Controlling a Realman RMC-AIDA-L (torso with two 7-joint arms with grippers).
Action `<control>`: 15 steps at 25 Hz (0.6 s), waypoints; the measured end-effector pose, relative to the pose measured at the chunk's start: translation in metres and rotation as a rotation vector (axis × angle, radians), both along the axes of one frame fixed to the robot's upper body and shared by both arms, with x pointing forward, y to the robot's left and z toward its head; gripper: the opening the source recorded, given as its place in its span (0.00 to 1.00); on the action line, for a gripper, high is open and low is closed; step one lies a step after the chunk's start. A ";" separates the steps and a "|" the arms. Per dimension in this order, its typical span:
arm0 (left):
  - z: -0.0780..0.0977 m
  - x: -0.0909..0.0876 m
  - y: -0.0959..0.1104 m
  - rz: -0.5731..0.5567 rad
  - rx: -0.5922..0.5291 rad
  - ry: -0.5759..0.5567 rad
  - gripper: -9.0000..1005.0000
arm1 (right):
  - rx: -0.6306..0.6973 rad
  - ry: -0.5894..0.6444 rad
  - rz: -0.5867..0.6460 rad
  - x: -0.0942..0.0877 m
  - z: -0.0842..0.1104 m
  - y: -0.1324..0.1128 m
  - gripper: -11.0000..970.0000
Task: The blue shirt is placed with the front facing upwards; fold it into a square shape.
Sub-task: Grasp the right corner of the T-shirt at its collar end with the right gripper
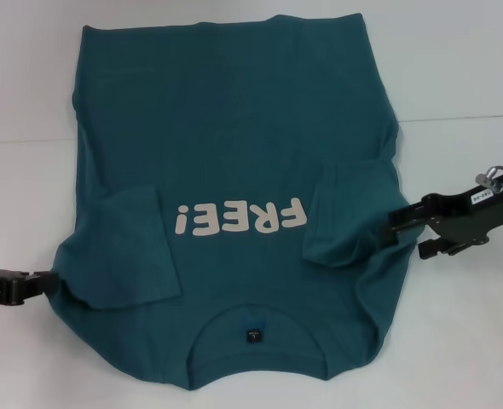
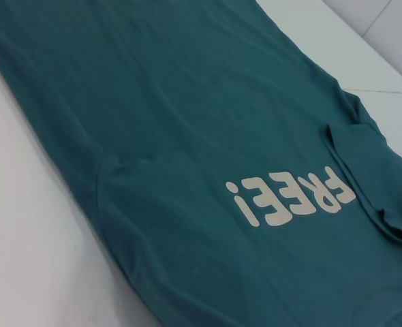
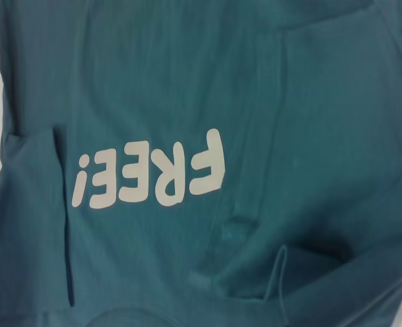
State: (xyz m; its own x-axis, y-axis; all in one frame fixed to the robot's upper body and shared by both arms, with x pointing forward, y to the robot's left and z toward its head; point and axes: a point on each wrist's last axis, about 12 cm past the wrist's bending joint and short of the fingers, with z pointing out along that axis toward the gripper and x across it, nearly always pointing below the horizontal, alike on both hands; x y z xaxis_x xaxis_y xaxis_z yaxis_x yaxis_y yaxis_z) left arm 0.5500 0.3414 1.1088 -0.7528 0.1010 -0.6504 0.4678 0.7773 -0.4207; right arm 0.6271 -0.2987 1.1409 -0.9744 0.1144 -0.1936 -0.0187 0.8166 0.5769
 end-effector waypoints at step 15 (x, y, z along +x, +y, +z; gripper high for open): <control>-0.001 0.001 0.002 0.001 0.008 -0.009 0.05 | 0.019 -0.004 -0.046 0.003 -0.025 0.021 0.80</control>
